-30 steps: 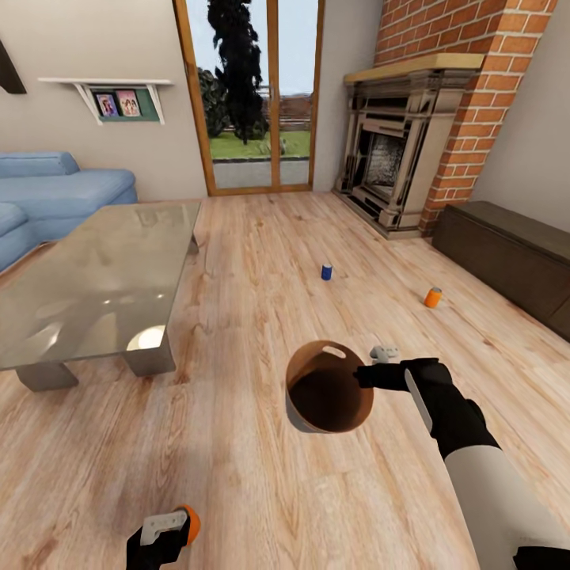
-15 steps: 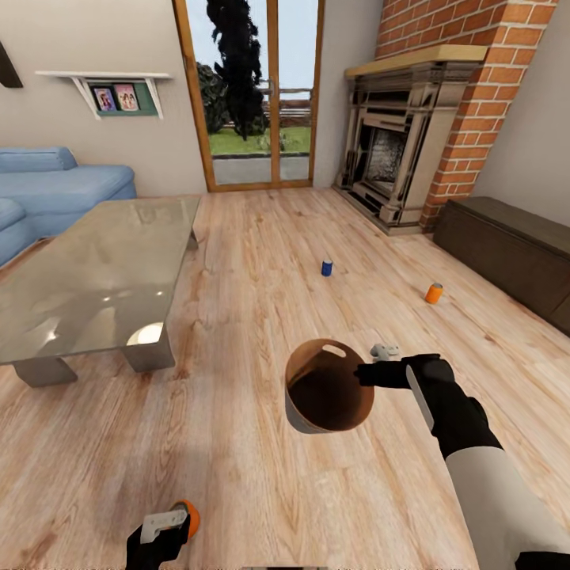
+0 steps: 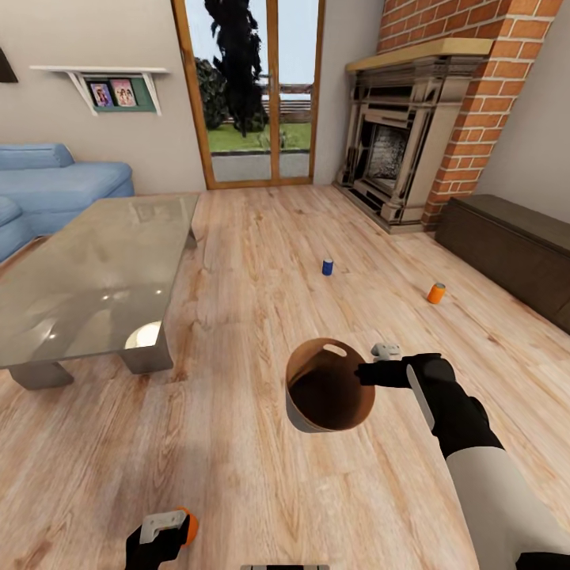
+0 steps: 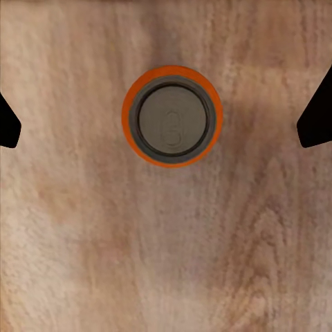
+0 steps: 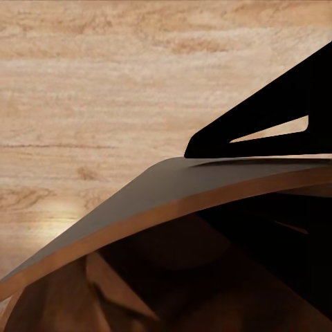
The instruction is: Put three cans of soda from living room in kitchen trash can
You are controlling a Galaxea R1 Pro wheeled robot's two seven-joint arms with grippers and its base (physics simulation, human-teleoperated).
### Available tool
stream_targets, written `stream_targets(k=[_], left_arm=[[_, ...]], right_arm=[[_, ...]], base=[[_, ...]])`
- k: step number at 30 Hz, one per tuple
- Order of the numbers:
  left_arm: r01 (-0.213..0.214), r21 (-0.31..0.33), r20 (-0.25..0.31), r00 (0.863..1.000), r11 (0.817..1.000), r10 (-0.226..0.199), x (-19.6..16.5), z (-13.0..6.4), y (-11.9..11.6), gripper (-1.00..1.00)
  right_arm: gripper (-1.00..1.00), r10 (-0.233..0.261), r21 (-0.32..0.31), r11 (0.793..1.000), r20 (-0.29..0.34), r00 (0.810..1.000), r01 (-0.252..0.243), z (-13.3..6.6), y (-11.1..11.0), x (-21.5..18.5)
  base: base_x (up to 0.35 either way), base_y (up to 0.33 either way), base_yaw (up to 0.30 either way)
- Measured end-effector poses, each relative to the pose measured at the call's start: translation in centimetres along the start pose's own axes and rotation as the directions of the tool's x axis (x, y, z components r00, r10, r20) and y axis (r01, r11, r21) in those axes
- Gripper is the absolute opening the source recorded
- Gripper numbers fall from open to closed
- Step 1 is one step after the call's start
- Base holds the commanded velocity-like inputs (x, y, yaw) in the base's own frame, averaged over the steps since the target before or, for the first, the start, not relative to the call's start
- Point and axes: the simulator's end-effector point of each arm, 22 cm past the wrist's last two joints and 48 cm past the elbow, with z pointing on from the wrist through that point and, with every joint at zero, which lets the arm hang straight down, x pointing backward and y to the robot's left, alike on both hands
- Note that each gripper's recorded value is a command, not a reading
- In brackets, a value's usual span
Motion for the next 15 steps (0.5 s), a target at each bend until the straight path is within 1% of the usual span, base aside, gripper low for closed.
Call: stream_targets(k=[6, 15], left_arm=[[-0.001, 0.005, 0.001, 1.000, 1.000, 0.001, 0.7, 0.6, -0.1, 1.00], [-0.003, 0.006, -0.009, 1.000, 1.000, 0.003, 2.9, 1.8, 0.0, 1.00]], right_arm=[[-1.00, -0.001, 0.001, 1.000, 0.000, 1.000, 0.001, 0.6, -0.2, 0.7], [-1.00, 0.000, -0.001, 1.000, -0.007, 1.000, 0.000, 2.3, -0.7, 2.5]], base=[[0.001, 0.000, 0.000], [0.000, 0.000, 0.000]])
